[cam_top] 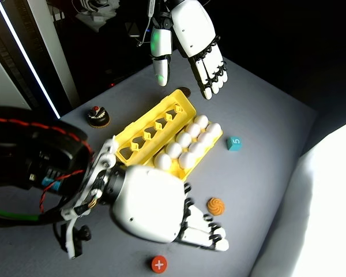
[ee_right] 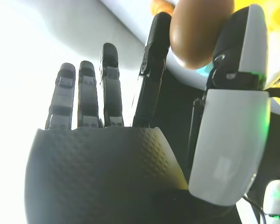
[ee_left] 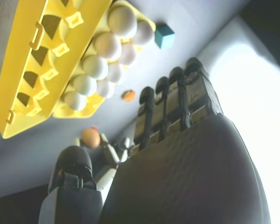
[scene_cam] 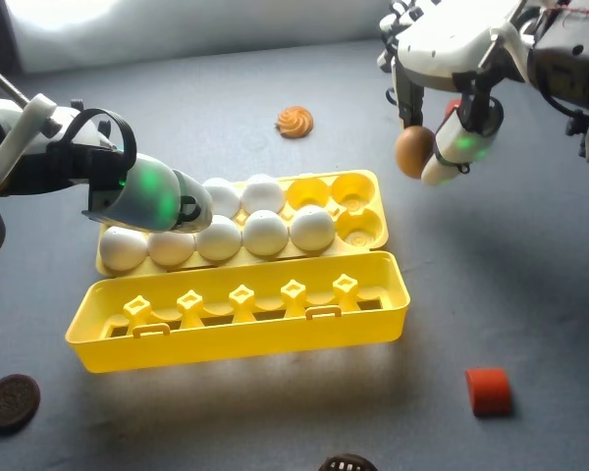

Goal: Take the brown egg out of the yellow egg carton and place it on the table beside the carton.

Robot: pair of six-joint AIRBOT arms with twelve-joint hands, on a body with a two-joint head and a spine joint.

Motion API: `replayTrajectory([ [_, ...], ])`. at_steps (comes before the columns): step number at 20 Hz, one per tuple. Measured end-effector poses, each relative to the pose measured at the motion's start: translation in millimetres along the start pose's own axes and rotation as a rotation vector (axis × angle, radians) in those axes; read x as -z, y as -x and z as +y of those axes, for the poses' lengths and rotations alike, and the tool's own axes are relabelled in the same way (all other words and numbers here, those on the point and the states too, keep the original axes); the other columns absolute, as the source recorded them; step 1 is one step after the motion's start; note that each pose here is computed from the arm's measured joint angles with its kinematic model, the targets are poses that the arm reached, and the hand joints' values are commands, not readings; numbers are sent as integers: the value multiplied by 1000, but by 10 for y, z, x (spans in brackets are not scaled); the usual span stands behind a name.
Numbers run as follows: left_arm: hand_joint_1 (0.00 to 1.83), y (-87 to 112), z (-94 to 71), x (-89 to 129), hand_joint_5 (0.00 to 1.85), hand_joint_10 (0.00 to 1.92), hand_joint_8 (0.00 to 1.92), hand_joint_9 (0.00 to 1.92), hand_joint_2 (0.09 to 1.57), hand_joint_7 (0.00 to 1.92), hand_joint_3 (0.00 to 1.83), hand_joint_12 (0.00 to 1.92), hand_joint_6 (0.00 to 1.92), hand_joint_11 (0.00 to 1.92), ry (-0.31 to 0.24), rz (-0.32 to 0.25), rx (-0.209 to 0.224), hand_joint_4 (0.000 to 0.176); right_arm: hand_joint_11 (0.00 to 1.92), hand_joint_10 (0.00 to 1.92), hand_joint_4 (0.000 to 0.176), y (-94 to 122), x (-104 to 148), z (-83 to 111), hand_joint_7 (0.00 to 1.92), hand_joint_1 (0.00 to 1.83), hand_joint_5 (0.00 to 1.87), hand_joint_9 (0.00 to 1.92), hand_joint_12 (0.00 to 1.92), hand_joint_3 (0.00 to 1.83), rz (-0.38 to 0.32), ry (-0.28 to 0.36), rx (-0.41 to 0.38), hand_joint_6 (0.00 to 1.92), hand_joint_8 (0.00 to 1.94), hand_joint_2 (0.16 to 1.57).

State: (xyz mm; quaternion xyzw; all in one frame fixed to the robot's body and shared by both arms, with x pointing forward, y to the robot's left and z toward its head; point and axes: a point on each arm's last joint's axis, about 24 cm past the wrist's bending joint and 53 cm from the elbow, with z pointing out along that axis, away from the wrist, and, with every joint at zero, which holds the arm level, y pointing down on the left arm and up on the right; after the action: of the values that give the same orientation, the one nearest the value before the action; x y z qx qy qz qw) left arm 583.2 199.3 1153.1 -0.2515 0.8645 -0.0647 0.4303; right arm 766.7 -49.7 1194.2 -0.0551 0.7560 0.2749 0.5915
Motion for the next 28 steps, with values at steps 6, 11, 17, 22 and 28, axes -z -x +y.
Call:
replayTrajectory([
  [6,0,0,1,0,124,9,7,45,1168,74,0,23,8,37,0,0,0,0,0,4,176,-131,35,-143,381,1124,1483,66,0,0,24,-24,33,57,4,952],
  [11,0,1,-1,0,95,7,8,19,1171,50,0,8,4,9,0,0,1,0,0,3,176,-89,76,-319,406,1126,1486,70,0,0,13,-60,65,54,11,951],
  [17,0,2,0,0,119,12,11,44,1172,72,1,23,10,39,0,-1,1,0,0,2,176,-155,77,-463,370,1128,1491,53,0,0,26,-84,77,47,2,950],
  [22,0,1,0,0,95,2,1,29,1173,56,1,18,0,25,0,0,0,0,0,2,176,-152,32,-574,372,1124,1490,27,0,1,18,-113,76,42,2,953],
  [28,0,2,0,0,125,11,8,51,1168,77,0,30,10,48,0,-1,0,0,0,9,176,-214,-28,-425,392,1127,1492,46,0,1,23,-85,99,38,7,953],
])
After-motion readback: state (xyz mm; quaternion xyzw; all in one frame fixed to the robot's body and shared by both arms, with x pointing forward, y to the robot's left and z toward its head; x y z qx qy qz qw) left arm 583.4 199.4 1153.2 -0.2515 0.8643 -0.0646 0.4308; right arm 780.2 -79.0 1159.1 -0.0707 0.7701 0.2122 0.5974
